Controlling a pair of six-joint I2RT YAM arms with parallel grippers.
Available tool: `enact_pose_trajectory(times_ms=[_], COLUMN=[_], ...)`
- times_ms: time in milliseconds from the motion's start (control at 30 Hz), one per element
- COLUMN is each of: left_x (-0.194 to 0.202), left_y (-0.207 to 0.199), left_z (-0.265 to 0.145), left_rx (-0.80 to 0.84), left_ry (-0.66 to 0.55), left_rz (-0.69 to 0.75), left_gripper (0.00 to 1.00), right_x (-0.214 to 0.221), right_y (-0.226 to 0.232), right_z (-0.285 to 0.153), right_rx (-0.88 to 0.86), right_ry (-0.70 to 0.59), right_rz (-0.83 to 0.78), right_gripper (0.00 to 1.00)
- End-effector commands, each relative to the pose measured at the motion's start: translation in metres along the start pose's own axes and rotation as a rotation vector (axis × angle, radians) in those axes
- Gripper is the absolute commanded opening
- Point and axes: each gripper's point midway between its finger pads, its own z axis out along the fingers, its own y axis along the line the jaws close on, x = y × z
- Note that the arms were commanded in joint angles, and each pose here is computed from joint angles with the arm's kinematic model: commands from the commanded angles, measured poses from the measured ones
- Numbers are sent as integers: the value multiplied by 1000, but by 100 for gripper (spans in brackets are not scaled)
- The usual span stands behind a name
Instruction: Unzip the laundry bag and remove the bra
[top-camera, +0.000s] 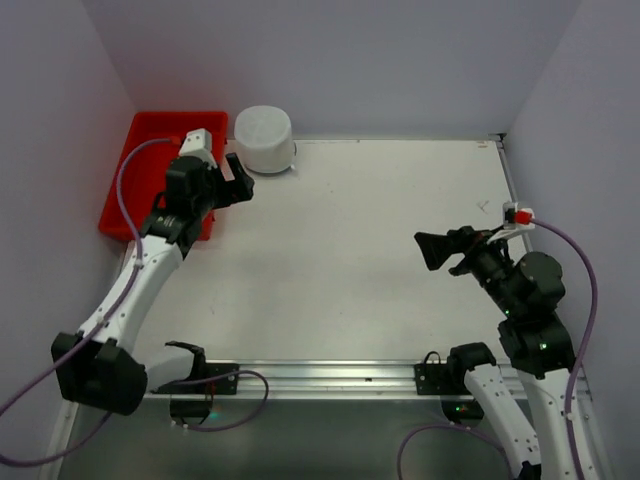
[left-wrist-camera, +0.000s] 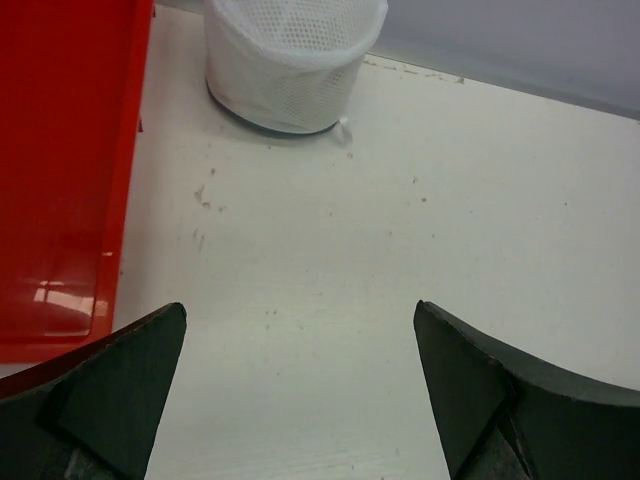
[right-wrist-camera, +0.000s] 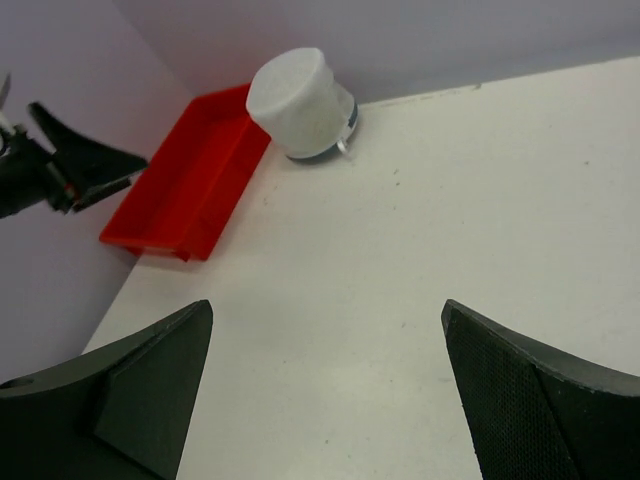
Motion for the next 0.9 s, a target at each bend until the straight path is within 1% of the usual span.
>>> enact_pose_trajectory(times_ms=[0, 67, 100, 167, 200, 233, 267, 300, 333, 367, 400, 433, 500, 567, 633, 733, 767, 867], left_x=[-53, -87, -74, -97, -82, -96, -98, -78, -90, -86, -67, -76, -61, -64, -59, -44, -33, -24], left_y=[-42, -54, -49, -41, -30, -23, -19, -8, -7, -1, 8, 9, 19, 24, 29, 38, 41, 41], left_z=[53, 76, 108, 132, 160, 170, 181, 207, 215, 224, 244, 249, 264, 270, 279, 295, 303, 313], left_rx=[160, 205, 188, 161, 124, 93, 83, 52, 47, 24, -9, -11, -48, -62, -70, -96, -103, -90], left_ry=[-155, -228, -181, -243, -211, -250, -258, -213, -234, -216, -174, -183, -151, -182, -179, -139, -117, -97], left_rz=[-77, -107, -149, -202, -236, -253, -266, -289, -300, -306, -327, -336, -359, -365, -368, -369, -373, -376], left_gripper=[100, 100, 100, 100, 100, 100, 100, 100, 100, 100, 100, 100, 100, 100, 100, 100, 100, 100], right_x=[9, 23, 25, 26, 27, 27, 27, 28, 30, 32, 34, 36, 38, 40, 41, 42, 42, 41], right_y=[21, 19, 18, 16, 14, 14, 13, 13, 11, 11, 10, 9, 7, 7, 6, 6, 5, 6], right_z=[11, 20, 23, 26, 29, 30, 31, 32, 34, 35, 36, 37, 39, 41, 42, 44, 45, 45], right_rx=[-137, -150, -150, -142, -142, -141, -143, -144, -141, -144, -144, -144, -141, -144, -144, -144, -143, -143], right_ry=[36, 91, 101, 106, 109, 106, 108, 109, 115, 120, 126, 133, 141, 150, 155, 163, 164, 160], right_rz=[53, 74, 76, 63, 58, 50, 46, 44, 42, 38, 37, 35, 30, 28, 26, 28, 26, 22], right_gripper=[99, 99, 99, 99, 99, 99, 99, 99, 99, 99, 99, 99, 99, 99, 99, 99, 99, 99])
